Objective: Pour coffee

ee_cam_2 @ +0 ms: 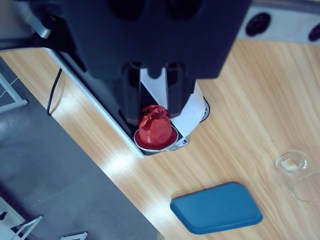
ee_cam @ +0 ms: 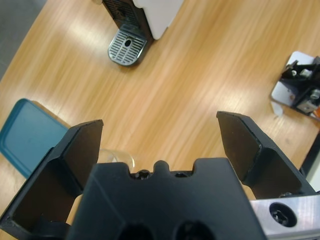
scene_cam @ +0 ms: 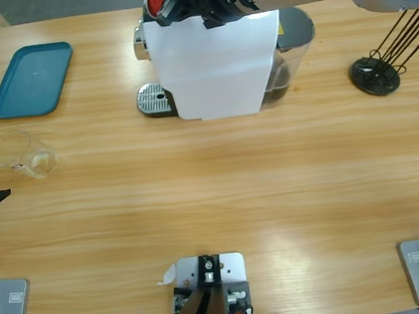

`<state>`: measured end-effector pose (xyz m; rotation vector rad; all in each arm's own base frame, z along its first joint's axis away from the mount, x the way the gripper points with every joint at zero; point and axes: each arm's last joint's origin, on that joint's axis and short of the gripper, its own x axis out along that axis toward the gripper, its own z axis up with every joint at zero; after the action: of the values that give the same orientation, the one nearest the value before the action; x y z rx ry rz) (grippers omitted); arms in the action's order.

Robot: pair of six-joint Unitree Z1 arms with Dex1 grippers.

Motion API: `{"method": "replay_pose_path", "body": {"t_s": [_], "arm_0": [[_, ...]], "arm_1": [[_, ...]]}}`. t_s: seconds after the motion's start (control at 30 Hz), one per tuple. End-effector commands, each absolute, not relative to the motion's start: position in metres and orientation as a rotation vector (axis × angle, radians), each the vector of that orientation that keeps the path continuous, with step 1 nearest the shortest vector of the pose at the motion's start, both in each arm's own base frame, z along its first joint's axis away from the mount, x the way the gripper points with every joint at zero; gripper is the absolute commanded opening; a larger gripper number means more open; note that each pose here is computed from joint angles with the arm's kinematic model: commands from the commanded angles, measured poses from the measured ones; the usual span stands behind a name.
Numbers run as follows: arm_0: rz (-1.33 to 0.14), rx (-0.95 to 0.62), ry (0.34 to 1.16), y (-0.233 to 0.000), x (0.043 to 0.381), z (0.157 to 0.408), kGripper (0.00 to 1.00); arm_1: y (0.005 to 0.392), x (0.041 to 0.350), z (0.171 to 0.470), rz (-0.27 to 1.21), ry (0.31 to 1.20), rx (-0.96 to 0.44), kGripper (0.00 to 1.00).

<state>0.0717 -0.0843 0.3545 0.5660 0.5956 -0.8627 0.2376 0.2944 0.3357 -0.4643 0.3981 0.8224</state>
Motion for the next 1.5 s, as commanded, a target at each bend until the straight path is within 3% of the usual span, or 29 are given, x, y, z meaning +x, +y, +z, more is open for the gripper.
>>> {"method": "replay_pose_path", "body": {"t_s": [0.03, 0.1, 0.13, 0.2, 0.27, 0.33, 0.53, 0.73, 0.9, 0.97, 1.03, 1.1, 1.17, 1.2, 1.27, 1.3, 1.33, 1.5], "arm_0": [[-0.856, 0.59, 0.615, -0.078, 0.067, 0.344, 0.996], [-0.856, 0.591, 0.616, -0.078, 0.068, 0.344, 0.996], [-0.856, 0.591, 0.617, -0.078, 0.068, 0.344, 0.996], [-0.857, 0.592, 0.617, -0.078, 0.068, 0.344, 0.996], [-0.857, 0.592, 0.617, -0.078, 0.068, 0.344, 0.996], [-0.858, 0.592, 0.618, -0.079, 0.068, 0.344, 0.996], [-0.858, 0.592, 0.619, -0.079, 0.068, 0.344, 0.996], [-0.856, 0.588, 0.616, -0.08, 0.069, 0.345, 0.996], [-0.852, 0.584, 0.62, -0.081, 0.07, 0.345, 0.996], [-0.852, 0.584, 0.619, -0.081, 0.07, 0.346, 0.996], [-0.848, 0.581, 0.617, -0.08, 0.07, 0.346, 0.996], [-0.844, 0.577, 0.613, -0.078, 0.069, 0.346, 0.996], [-0.845, 0.574, 0.606, -0.077, 0.068, 0.348, 0.996], [-0.845, 0.572, 0.604, -0.077, 0.068, 0.348, 0.996], [-0.845, 0.568, 0.598, -0.076, 0.067, 0.349, 0.995], [-0.846, 0.566, 0.595, -0.075, 0.066, 0.35, 0.992], [-0.847, 0.565, 0.594, -0.074, 0.066, 0.35, 0.991], [-0.853, 0.563, 0.588, -0.074, 0.065, 0.353, 0.991]], "arm_1": [[0.304, 0.24, 0.303, 0.831, 0.488, -0.508, 0.0], [0.304, 0.24, 0.303, 0.824, 0.486, -0.51, 0.037], [0.304, 0.241, 0.303, 0.814, 0.485, -0.513, 0.239], [0.303, 0.242, 0.304, 0.787, 0.479, -0.519, 0.51], [0.302, 0.243, 0.305, 0.766, 0.473, -0.523, 0.713], [0.302, 0.244, 0.306, 0.751, 0.47, -0.526, 0.849], [0.302, 0.245, 0.305, 0.733, 0.469, -0.534, 0.941], [0.307, 0.233, 0.319, 0.766, 0.429, -0.52, 0.936], [0.33, 0.19, 0.33, 0.85, 0.427, -0.43, 0.88], [0.334, 0.174, 0.33, 0.838, 0.468, -0.363, 0.773], [0.328, 0.161, 0.332, 0.814, 0.55, -0.274, 0.734], [0.316, 0.152, 0.338, 0.776, 0.612, -0.148, 0.591], [0.302, 0.147, 0.336, 0.712, 0.653, -0.048, 0.313], [0.295, 0.145, 0.334, 0.672, 0.665, -0.017, 0.229], [0.28, 0.141, 0.329, 0.597, 0.711, 0.061, 0.215], [0.274, 0.139, 0.326, 0.569, 0.72, 0.081, 0.16], [0.268, 0.137, 0.322, 0.536, 0.719, 0.087, 0.011], [0.238, 0.128, 0.3, 0.439, 0.707, 0.155, 0.0]]}}
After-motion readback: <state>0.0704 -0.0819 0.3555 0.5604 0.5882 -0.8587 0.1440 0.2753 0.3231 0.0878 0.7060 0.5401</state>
